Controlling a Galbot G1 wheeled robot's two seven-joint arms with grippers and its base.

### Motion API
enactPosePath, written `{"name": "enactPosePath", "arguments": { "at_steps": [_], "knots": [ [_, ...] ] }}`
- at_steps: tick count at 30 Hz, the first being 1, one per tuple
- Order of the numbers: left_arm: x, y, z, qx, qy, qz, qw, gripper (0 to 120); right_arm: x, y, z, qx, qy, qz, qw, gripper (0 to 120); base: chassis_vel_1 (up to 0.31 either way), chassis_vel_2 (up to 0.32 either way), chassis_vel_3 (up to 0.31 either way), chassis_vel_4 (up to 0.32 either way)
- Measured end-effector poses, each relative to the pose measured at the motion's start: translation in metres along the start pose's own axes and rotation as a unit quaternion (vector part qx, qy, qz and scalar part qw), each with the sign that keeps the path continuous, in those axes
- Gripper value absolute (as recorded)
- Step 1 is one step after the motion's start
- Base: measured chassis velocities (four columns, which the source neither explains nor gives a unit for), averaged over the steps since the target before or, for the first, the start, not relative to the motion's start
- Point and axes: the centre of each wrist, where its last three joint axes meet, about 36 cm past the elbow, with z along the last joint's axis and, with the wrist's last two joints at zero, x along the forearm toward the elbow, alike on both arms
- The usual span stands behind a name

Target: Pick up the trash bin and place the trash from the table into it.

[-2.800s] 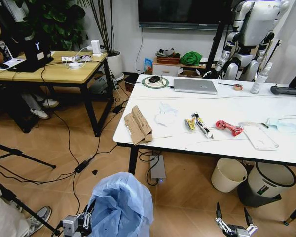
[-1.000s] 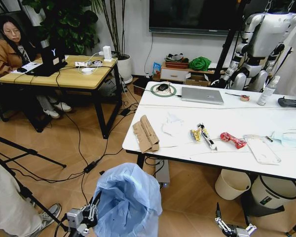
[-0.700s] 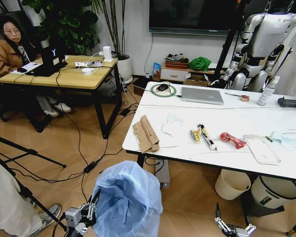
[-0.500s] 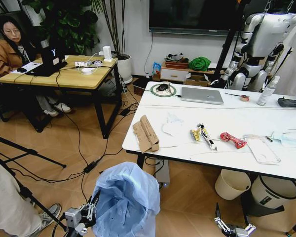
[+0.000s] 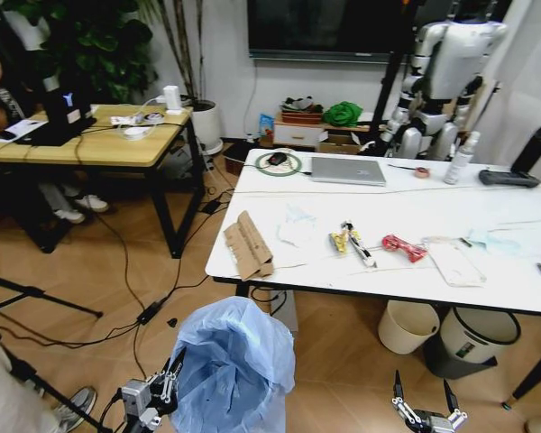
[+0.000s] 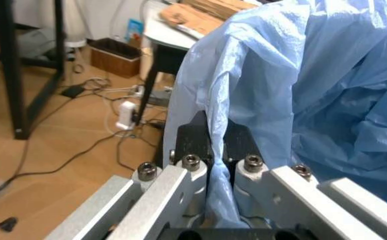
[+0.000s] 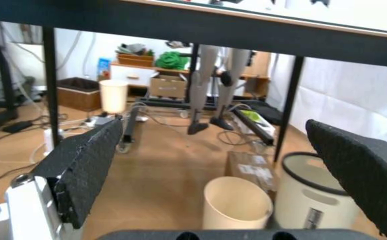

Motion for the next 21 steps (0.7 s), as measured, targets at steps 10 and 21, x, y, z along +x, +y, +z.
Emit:
{"name": "enactPosePath", "arguments": {
  "at_steps": [10, 21],
  "knots": [
    [-0.0011, -0.0012, -0.0005, 0.006, -0.009, -0.001, 0.9999, 0, -0.0003, 0.0000, 0.0007, 0.000, 0.000, 0.001, 1.000, 100, -0.041, -0.042, -0.033, -0.045],
    [-0.0022, 0.0033, -0.0010, -0.014, 0.004, 0.009, 0.9999, 0, -0.0002, 0.0011, 0.0019, -0.001, 0.002, 0.000, 1.000, 100, 0.000, 0.000, 0.000, 0.000]
  ]
}}
